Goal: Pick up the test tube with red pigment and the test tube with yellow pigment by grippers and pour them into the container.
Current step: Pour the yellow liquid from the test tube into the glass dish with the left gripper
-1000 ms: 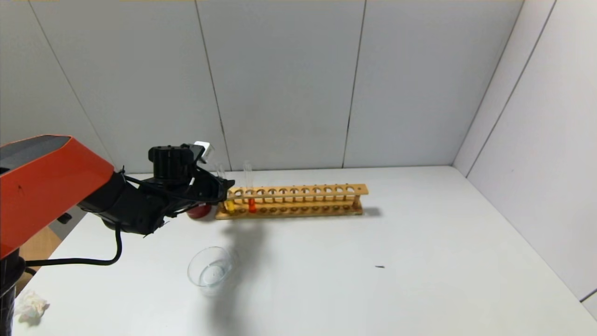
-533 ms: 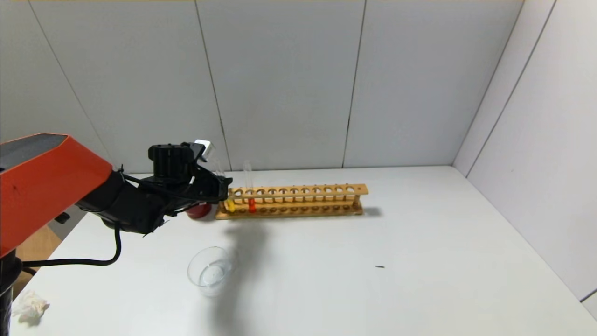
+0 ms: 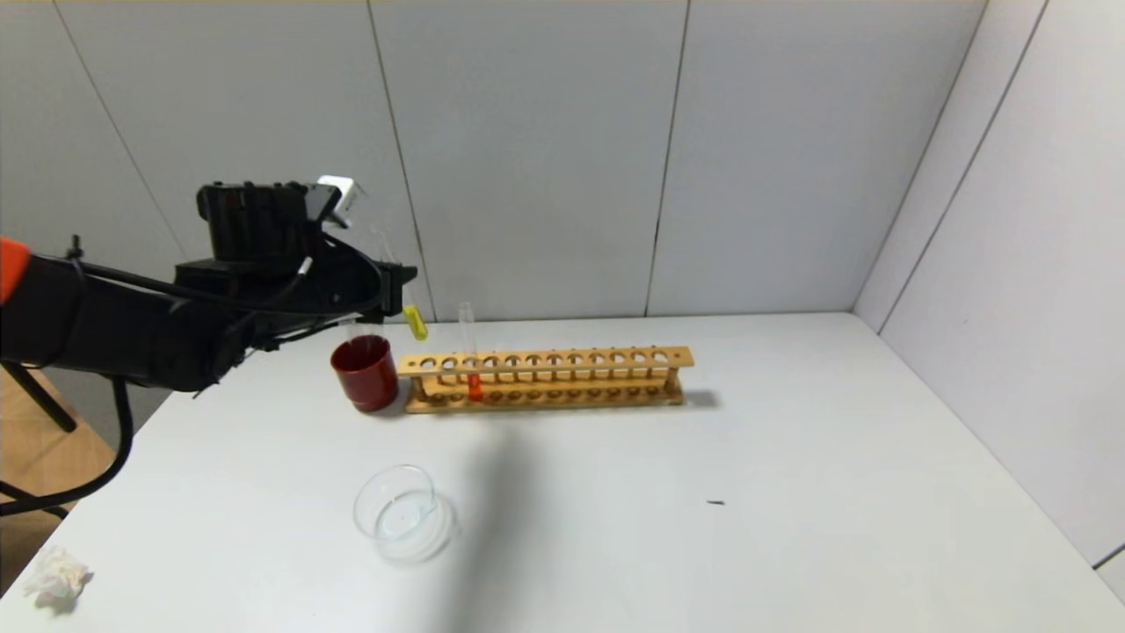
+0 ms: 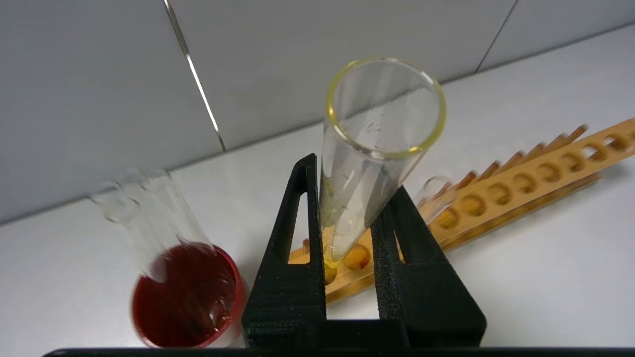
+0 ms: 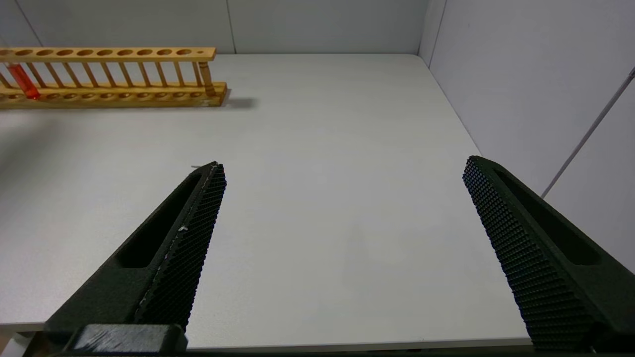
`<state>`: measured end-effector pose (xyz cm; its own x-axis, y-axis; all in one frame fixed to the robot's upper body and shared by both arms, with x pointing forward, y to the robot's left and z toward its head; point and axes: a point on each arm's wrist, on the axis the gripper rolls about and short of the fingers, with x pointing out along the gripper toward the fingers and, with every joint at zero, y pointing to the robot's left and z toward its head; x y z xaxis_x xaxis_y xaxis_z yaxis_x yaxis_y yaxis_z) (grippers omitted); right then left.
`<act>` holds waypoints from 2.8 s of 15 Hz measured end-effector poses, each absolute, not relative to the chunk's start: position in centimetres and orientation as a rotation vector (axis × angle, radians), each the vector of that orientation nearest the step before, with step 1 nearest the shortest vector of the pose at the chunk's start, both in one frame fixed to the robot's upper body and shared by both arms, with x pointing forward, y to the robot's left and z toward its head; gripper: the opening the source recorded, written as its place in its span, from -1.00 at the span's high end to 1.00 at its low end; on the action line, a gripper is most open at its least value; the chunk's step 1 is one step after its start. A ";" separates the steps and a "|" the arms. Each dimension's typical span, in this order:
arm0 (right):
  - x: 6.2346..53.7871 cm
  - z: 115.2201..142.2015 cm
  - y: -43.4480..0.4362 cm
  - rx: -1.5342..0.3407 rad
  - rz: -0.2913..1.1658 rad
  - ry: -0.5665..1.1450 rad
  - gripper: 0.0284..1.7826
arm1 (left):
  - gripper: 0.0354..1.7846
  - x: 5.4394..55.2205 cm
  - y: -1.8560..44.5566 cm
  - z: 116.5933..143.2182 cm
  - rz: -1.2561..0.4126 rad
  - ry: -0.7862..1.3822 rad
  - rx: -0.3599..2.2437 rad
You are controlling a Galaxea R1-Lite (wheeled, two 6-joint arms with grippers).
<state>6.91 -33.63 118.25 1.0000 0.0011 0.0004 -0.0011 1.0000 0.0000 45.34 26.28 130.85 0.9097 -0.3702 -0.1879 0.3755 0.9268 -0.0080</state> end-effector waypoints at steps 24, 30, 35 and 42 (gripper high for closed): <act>6.9 118.2 -33.6 0.000 0.001 0.000 -0.96 | 0.68 37.6 35.0 122.0 -0.515 -0.068 1.215; 6.9 118.2 -33.6 0.000 0.001 0.000 -0.96 | 0.68 37.3 33.2 120.6 -0.636 -0.143 1.370; 6.9 118.2 -33.6 0.000 0.001 0.000 -0.96 | 0.68 37.4 32.2 120.3 -0.665 -0.185 1.463; 6.9 118.2 -33.6 0.000 0.001 0.000 -0.96 | 0.68 39.1 32.4 119.3 -0.666 -0.232 1.621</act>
